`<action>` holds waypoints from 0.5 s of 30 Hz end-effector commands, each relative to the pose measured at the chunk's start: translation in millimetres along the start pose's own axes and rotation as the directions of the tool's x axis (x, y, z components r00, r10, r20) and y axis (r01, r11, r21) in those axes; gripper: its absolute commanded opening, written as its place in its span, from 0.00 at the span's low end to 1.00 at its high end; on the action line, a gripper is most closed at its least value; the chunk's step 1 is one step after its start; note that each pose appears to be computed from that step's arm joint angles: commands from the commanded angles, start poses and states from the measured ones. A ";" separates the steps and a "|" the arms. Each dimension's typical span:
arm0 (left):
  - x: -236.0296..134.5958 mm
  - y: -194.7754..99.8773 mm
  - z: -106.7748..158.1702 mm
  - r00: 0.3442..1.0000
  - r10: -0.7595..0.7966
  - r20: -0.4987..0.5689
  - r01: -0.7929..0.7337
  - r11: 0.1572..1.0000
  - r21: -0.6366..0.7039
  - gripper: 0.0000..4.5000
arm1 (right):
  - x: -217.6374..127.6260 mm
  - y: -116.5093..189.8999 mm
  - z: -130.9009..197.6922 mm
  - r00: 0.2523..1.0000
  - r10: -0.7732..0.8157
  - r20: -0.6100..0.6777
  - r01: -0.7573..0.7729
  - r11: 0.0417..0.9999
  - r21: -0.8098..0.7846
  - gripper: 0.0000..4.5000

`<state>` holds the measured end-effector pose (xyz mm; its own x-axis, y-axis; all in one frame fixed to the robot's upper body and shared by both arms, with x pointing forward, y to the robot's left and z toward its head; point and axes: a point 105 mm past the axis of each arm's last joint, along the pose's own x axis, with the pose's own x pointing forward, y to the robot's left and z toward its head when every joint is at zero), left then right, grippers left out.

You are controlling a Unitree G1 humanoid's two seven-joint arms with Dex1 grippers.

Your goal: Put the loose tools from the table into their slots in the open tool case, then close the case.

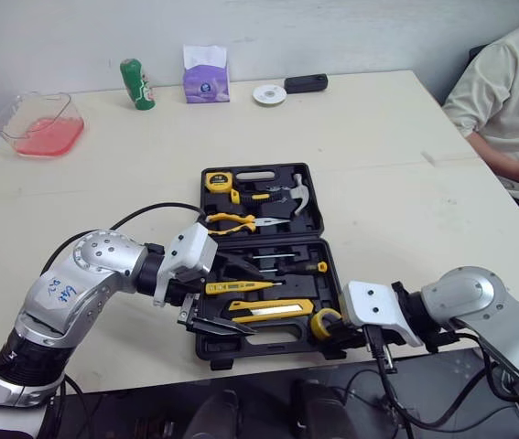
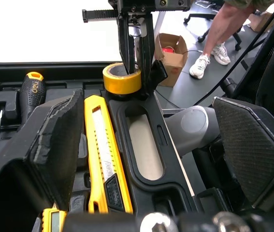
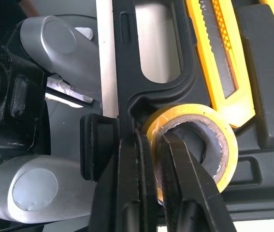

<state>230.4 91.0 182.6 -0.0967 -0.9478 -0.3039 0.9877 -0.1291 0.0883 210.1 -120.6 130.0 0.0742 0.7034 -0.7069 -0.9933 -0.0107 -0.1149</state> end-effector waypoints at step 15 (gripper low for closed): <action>5.2 -3.5 14.1 0.999 -0.028 0.039 0.026 0.998 0.051 1.00 | -1.2 -10.8 20.6 0.877 -0.159 0.453 0.135 0.987 0.085 0.58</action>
<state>230.7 86.2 186.7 -0.1071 -0.9532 -0.2827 0.9850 -0.1405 0.1006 217.7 -106.7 144.3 0.1644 0.9361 -0.3111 -0.9855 0.1425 -0.0920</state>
